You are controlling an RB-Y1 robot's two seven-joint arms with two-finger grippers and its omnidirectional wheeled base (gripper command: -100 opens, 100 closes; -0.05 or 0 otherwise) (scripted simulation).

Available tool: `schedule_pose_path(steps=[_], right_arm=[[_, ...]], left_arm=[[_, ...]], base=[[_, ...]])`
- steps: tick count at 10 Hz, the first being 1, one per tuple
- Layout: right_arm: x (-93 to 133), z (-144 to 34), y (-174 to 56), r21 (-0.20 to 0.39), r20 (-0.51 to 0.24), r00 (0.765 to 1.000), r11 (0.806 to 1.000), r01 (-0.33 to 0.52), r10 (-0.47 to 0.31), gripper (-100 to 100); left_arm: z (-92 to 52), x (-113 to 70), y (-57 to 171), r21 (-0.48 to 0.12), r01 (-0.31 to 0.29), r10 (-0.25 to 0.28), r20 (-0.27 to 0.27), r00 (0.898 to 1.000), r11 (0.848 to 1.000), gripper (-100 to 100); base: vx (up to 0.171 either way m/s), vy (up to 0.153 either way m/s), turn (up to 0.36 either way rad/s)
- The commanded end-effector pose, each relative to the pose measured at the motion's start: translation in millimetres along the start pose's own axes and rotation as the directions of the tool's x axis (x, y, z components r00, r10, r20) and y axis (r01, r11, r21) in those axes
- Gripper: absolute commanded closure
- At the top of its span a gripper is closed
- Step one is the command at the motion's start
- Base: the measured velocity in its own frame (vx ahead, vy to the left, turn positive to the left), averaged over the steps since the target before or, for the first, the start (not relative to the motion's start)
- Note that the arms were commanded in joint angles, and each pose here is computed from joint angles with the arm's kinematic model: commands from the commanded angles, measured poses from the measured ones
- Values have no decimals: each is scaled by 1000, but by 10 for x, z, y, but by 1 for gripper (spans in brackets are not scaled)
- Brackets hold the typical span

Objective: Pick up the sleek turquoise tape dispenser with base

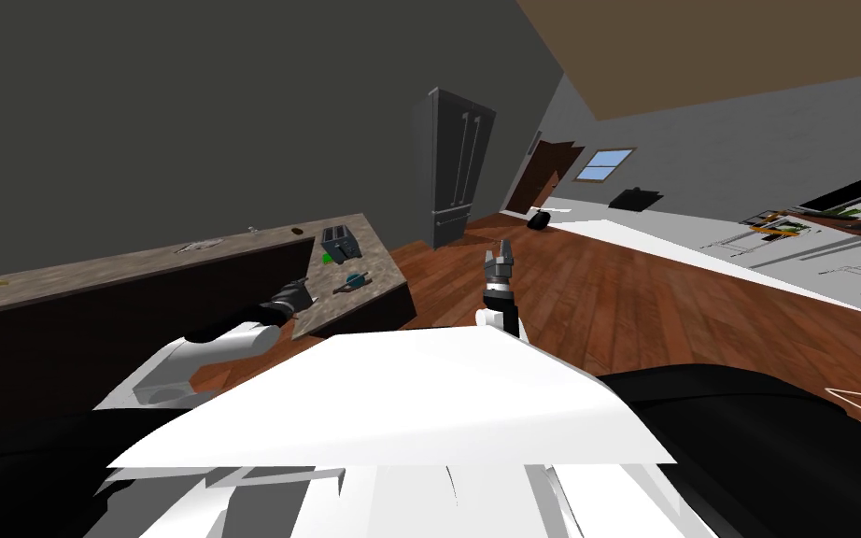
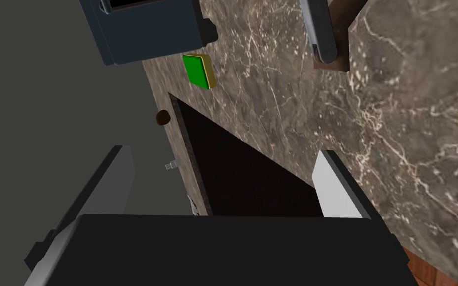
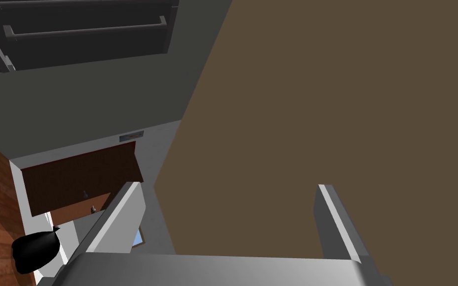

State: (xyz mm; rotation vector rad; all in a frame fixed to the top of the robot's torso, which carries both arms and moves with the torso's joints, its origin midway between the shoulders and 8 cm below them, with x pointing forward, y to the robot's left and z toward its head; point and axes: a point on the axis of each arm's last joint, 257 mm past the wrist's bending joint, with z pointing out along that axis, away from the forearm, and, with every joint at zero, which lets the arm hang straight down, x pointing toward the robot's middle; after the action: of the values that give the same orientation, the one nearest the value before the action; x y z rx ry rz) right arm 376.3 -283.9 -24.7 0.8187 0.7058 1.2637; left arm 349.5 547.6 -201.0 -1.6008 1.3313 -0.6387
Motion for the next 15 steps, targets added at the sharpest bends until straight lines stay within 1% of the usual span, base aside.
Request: schedule_pose_path(steps=[1, 2, 3, 4, 5, 6, 7, 8, 9, 10, 12, 13, 15], right_arm=[[0, 0, 0, 0, 0, 1000, 1000, 0, 0, 0], [0, 0, 0, 0, 0, 1000, 1000, 0, 0, 0], [0, 0, 0, 0, 0, 1000, 1000, 0, 0, 0], [0, 0, 0, 0, 0, 1000, 1000, 0, 0, 0], [0, 0, 0, 0, 0, 1000, 1000, 0, 0, 0], [0, 0, 0, 0, 0, 1000, 1000, 0, 0, 0], [0, 0, 0, 0, 0, 1000, 1000, 0, 0, 0], [0, 0, 0, 0, 0, 1000, 1000, 0, 0, 0], [0, 0, 0, 0, 0, 1000, 1000, 0, 0, 0], [0, 0, 0, 0, 0, 1000, 1000, 0, 0, 0], [0, 0, 0, 0, 0, 1000, 1000, 0, 0, 0], [0, 0, 0, 0, 0, 1000, 1000, 0, 0, 0], [0, 0, 0, 0, 0, 1000, 1000, 0, 0, 0]], left_arm=[[-15, -50, 71, -38, 10, -9, 12, 1000, 999, -100], [-24, -174, 124, -73, 31, -29, 27, 999, 997, -100], [-28, -185, 176, -93, 32, -29, 31, 999, 995, -100], [-45, -305, 244, -132, 57, -51, 49, 997, 990, -100], [-51, -313, 280, -145, 58, -51, 52, 997, 988, -100], [-79, -431, 376, -192, 87, -74, 74, 995, 977, -100], [-104, -535, 437, -223, 118, -99, 92, 991, 968, -100], [-116, -542, 480, -240, 119, -98, 97, 990, 964, -100], [-151, -640, 558, -275, 151, -123, 118, 985, 949, -100], [-156, -643, 576, -282, 152, -122, 120, 985, 947, -100], [-243, -816, 739, -349, 219, -171, 165, 971, 911, -100], [-250, -818, 756, -355, 220, -170, 167, 971, 909, -100], [-350, -956, 916, -413, 286, -214, 214, 953, 865, -100]], base=[[52, -60, -14], [62, -57, -50], [50, -47, -21], [59, -63, -43], [55, -49, -29], [69, -55, -57], [98, -88, -91], [75, -66, -27], [76, -49, -63], [63, -36, -31], [73, -70, -82], [73, -56, -29], [95, -55, -69]])
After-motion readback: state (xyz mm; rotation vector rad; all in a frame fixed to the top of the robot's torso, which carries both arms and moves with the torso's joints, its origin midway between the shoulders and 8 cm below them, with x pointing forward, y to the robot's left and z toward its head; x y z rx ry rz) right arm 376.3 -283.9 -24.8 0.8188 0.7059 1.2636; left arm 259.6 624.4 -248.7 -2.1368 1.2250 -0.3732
